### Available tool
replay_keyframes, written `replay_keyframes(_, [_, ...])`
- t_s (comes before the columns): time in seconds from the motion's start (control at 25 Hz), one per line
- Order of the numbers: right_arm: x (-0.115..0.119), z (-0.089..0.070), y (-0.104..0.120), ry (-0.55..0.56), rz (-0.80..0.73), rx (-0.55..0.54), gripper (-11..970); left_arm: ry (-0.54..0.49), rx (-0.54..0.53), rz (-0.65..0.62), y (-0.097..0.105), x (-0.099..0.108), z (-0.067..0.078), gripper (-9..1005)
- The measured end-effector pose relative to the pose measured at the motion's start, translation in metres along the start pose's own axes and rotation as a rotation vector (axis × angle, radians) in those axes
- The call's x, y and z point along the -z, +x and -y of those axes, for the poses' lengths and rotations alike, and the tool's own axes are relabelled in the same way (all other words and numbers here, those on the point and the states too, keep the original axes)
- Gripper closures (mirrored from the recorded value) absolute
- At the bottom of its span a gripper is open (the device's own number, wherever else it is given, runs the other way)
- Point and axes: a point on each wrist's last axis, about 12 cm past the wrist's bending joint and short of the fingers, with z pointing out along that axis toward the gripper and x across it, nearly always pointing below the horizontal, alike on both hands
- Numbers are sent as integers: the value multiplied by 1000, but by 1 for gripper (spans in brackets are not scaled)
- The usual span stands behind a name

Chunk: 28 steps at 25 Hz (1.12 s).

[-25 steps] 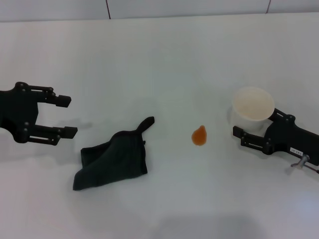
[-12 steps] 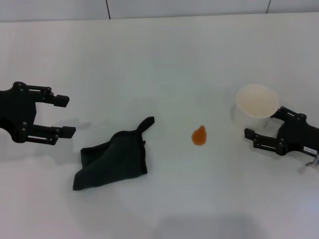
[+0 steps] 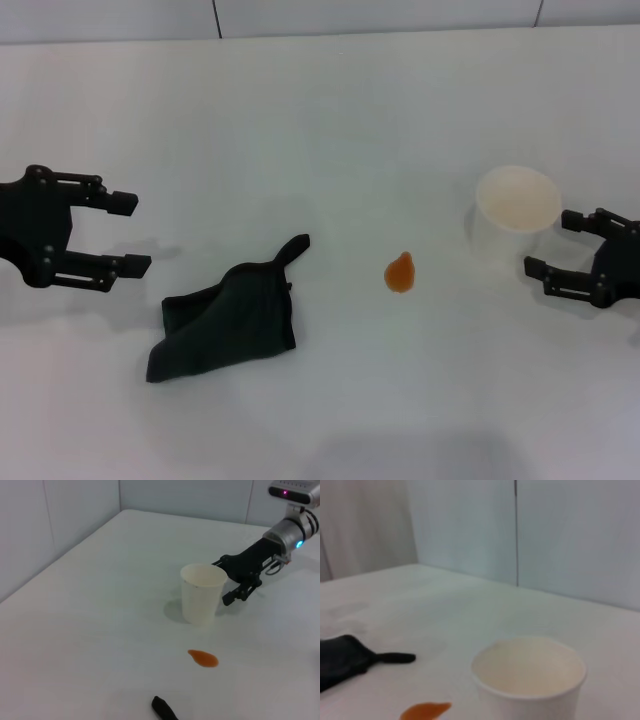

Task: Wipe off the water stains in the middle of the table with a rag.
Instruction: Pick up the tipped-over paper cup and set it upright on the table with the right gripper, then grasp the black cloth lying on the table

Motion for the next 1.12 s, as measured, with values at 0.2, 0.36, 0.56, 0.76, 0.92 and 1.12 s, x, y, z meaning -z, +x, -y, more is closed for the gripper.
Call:
replay_keyframes(0.2, [6, 8, -9, -31, -67, 26, 84, 0, 4, 0, 1, 0, 0, 255])
replay_keyframes(0.36, [15, 14, -20, -49, -56, 58, 85, -2, 12, -1, 2, 1, 1, 255])
replay_keyframes(0.56, [30, 24, -40, -89, -65, 76, 85, -4, 25, -8, 4, 2, 2, 255])
replay_keyframes(0.76, [48, 33, -65, -133, -130, 93, 85, -5, 36, -11, 1, 1, 0, 255])
replay_keyframes(0.92, [55, 36, -86, -173, -122, 118, 85, -8, 38, -11, 0, 1, -1, 255])
replay_keyframes(1.12, [48, 42, -120, -261, -195, 129, 85, -22, 47, -3, -2, -3, -3, 256])
